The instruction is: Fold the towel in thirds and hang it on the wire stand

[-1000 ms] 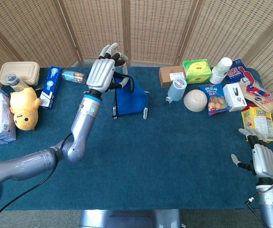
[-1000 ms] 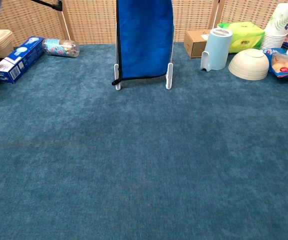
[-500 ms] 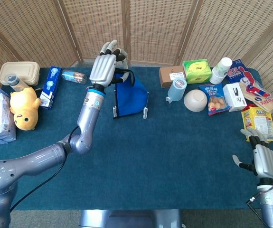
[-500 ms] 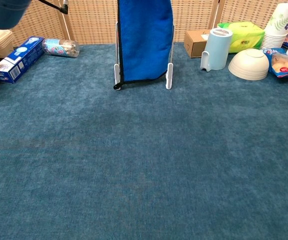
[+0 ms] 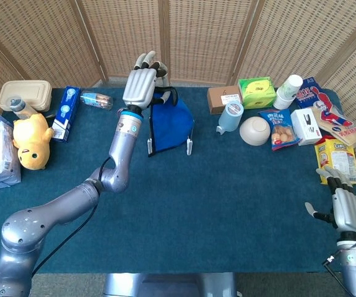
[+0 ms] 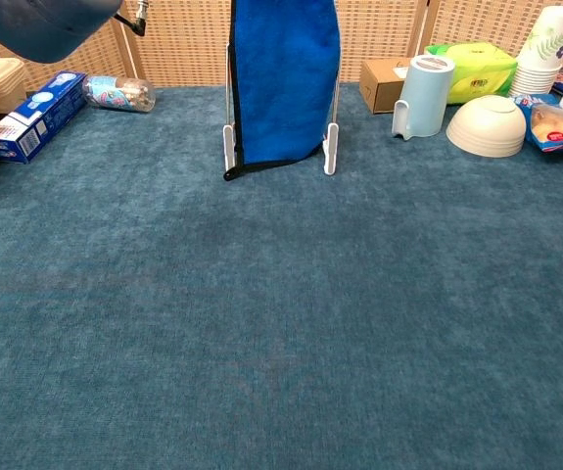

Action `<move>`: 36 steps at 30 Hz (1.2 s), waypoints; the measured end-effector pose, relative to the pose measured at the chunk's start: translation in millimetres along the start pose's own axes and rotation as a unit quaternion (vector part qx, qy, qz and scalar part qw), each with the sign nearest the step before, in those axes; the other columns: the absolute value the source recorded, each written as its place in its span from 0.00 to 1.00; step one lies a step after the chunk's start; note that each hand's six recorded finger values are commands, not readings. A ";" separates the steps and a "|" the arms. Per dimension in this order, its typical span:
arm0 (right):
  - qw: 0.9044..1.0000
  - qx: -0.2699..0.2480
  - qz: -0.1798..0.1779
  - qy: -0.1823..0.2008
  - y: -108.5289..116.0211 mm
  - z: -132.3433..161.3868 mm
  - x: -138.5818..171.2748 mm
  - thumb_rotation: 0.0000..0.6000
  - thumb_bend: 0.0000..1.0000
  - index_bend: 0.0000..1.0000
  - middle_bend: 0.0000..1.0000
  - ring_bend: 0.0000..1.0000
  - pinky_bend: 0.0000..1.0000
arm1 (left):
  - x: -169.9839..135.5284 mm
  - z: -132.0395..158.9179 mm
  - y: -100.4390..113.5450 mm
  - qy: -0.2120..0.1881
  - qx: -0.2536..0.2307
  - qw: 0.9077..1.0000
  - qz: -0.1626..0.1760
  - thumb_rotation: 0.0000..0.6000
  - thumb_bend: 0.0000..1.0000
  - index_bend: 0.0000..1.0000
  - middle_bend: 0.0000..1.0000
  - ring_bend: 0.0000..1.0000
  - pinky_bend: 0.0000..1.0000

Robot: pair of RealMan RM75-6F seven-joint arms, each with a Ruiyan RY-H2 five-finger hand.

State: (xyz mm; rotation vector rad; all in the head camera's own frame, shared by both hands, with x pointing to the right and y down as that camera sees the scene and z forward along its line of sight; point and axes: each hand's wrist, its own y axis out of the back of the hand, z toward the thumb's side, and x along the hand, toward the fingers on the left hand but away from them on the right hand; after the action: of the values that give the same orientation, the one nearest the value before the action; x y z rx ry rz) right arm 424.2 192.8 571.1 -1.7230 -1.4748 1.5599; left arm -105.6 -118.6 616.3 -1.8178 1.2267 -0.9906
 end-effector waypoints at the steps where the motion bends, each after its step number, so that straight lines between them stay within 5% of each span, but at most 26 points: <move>1: 1.000 0.000 0.000 0.000 0.1 0.0 -0.1 1.00 0.24 0.15 0.09 0.00 0.00 | 1.1 -0.6 -1.0 0.001 0.004 1.000 0.000 1.00 0.50 0.80 0.33 0.10 0.00; 27: 1.000 0.009 -0.002 -0.016 3.4 -4.1 -2.6 1.00 0.24 0.15 0.09 0.00 0.00 | 16.6 4.9 -37.6 0.004 0.086 0.996 -0.027 1.00 0.50 0.79 0.32 0.09 0.00; 30: 1.000 0.009 -0.003 -0.017 4.6 -5.1 -2.7 1.00 0.24 0.15 0.09 0.00 0.00 | 16.3 6.0 -40.7 0.002 0.101 0.994 -0.031 1.00 0.47 0.71 0.25 0.04 0.00; 36: 1.000 0.007 -0.006 -0.018 7.6 -6.7 -2.5 1.00 0.23 0.15 0.09 0.00 0.00 | 16.6 6.8 -44.2 -0.001 0.123 0.992 -0.040 1.00 0.38 0.35 0.04 0.00 0.00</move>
State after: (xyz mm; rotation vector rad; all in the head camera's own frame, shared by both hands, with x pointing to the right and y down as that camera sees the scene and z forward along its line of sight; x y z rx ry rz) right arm 433.8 190.2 568.0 -1.6835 -1.4847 1.5981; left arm -77.9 -120.5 655.2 -1.6829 0.9887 -1.1311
